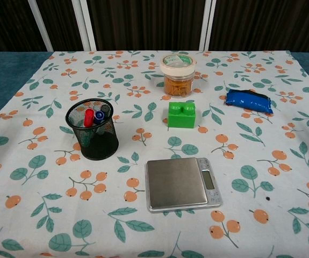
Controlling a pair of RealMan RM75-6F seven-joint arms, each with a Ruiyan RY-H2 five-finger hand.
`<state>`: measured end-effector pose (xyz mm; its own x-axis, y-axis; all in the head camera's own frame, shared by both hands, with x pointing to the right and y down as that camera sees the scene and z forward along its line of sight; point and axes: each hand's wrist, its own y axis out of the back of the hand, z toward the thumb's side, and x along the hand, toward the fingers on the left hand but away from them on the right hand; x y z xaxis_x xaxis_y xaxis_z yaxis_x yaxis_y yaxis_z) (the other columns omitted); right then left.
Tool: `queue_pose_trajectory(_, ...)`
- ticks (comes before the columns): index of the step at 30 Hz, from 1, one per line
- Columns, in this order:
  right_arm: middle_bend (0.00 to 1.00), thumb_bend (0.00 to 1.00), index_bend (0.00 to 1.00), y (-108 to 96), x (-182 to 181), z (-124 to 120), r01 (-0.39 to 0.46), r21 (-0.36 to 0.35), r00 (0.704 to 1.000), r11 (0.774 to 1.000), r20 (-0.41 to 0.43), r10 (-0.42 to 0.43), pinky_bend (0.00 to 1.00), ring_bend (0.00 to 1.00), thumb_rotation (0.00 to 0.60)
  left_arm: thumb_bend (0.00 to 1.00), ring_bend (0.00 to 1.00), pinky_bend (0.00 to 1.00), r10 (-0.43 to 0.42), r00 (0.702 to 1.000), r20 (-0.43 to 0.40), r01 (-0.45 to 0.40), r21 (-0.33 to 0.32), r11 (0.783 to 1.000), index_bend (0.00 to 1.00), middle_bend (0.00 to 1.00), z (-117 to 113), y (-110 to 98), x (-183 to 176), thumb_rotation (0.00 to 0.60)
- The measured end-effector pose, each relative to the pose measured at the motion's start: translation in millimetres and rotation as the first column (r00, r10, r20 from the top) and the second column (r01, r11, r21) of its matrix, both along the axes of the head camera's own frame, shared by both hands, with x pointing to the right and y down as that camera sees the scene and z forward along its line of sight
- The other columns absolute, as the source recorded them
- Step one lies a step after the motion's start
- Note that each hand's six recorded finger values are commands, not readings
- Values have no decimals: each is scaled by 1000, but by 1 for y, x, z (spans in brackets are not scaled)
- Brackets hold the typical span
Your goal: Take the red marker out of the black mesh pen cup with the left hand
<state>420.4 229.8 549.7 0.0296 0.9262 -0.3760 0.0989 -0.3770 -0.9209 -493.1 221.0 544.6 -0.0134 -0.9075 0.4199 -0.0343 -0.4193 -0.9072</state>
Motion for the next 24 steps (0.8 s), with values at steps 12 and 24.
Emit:
queue_pose_trajectory(12, 0, 115, 117, 0, 0, 0, 1, 0, 1000, 1000, -2, -1, 167, 42, 600, 133, 0, 8, -9, 1000, 9, 9, 15, 1000, 117, 8, -2, 0, -1, 600)
queue_pose_trajectory(24, 0, 115, 117, 1, 0, 1, -3, -6, 1000, 1000, 0, 3, 167, 42, 600, 133, 0, 8, -8, 1000, -3, 8, 17, 1000, 163, 22, 1, -2, 1, 600)
